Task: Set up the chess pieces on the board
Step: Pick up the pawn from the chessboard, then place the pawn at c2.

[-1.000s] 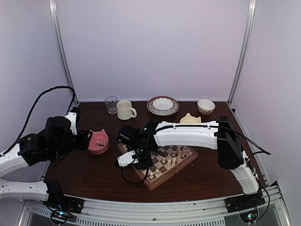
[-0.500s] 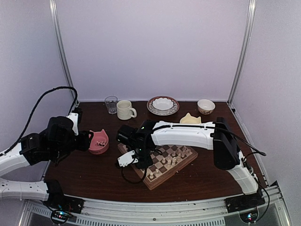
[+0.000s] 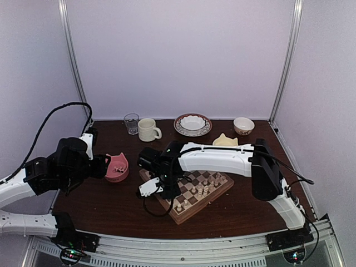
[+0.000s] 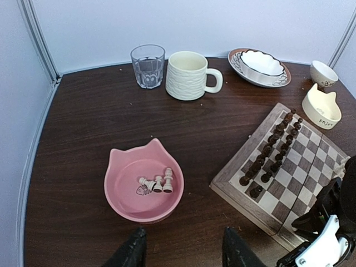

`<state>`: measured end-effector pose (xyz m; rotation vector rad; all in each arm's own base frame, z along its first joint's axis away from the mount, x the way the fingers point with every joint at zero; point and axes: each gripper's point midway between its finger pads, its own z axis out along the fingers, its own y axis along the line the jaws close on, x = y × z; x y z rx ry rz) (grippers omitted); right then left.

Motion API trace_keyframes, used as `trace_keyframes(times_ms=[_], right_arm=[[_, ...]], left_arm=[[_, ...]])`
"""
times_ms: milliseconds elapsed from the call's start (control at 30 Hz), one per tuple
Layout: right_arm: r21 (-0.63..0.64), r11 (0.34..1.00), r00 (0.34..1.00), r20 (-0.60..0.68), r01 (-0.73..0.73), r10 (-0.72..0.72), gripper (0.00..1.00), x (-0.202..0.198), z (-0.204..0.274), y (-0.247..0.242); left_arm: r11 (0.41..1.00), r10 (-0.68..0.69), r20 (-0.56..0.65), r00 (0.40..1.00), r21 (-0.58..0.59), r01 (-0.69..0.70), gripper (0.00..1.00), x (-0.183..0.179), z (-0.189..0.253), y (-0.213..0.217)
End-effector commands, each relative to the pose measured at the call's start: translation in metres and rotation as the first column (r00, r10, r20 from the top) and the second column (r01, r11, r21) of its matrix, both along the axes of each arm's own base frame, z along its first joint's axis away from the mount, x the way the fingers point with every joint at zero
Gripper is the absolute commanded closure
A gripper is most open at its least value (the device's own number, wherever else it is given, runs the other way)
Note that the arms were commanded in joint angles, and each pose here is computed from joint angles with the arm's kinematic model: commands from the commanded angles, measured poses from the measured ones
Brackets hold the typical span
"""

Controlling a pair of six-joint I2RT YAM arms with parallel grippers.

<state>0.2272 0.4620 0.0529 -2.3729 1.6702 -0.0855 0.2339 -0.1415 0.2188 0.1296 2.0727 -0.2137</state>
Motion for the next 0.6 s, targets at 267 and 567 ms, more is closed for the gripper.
trace_keyframes(times_ms=[267, 567], right_arm=[[0.487, 0.868, 0.994, -0.01, 0.098, -0.107, 0.97, -0.013, 0.097, 0.019], [0.779, 0.577, 0.966, -0.139, 0.243, -0.219, 0.99, -0.02, 0.145, -0.004]], left_arm=[[0.997, -0.057, 0.015, 0.998, -0.043, 0.057, 0.53, 0.004, 0.004, -0.017], [0.969, -0.218, 0.027, 0.976, -0.116, 0.219, 0.53, -0.003, 0.005, -0.049]])
